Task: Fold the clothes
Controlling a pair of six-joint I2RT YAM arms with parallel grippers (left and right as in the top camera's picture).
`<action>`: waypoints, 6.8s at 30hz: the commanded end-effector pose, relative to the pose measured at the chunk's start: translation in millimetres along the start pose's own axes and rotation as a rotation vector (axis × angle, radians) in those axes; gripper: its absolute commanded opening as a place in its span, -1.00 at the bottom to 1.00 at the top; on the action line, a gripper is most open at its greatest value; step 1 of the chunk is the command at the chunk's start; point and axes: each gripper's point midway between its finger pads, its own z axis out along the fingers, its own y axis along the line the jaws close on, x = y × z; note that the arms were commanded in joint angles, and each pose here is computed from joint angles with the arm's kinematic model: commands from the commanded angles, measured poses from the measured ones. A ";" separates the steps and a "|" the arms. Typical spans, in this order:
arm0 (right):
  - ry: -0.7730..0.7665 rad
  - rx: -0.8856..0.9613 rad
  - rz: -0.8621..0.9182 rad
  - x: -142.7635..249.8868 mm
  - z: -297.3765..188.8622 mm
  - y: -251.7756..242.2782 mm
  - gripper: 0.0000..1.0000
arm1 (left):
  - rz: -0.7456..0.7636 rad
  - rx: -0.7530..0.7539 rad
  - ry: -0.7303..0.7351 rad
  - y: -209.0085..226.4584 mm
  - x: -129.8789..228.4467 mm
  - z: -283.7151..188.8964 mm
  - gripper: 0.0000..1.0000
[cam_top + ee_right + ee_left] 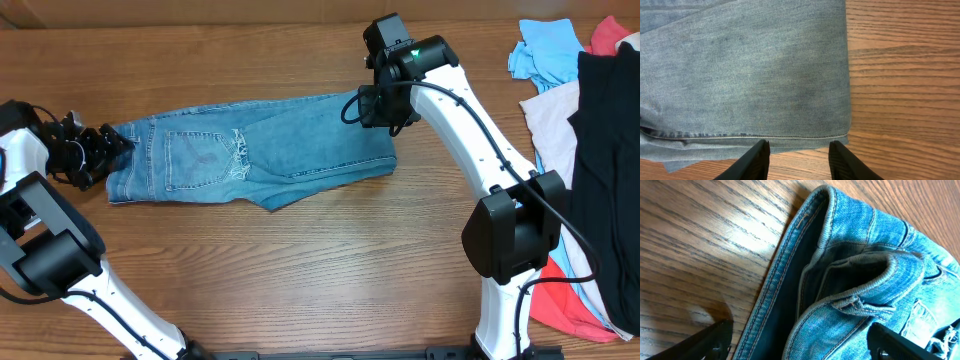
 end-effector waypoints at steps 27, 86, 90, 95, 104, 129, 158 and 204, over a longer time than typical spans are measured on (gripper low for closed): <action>-0.028 0.001 -0.002 -3.4 -13.6 -0.4 -0.15 | 0.020 -0.106 0.116 31.3 55.0 60.0 -0.92; 0.066 -0.154 0.132 -9.0 14.4 -77.3 -0.17 | 0.547 0.285 -0.082 -346.2 57.2 -119.2 -0.92; 0.102 -0.288 0.061 3.4 42.4 -35.6 -0.19 | 0.552 0.256 -0.083 -350.3 62.1 -114.3 -0.92; 0.118 -0.321 -0.009 19.6 65.1 -2.0 -0.19 | 0.556 0.258 -0.080 -352.1 64.0 -113.7 -0.92; 0.112 -0.352 -0.139 39.4 103.1 54.4 -0.20 | 0.552 0.254 -0.071 -350.7 65.7 -113.3 -0.92; 0.164 -0.320 -0.153 55.6 150.5 63.2 -0.27 | 0.567 0.441 0.050 -409.4 125.9 -121.3 -0.92; 0.202 -0.310 -0.145 64.3 149.6 60.0 -0.26 | 0.440 0.087 0.003 -408.1 168.3 -52.5 -0.92; -0.095 -0.093 0.094 0.4 17.8 -12.3 -0.14 | 0.510 0.139 0.072 -426.2 204.5 -35.7 -0.04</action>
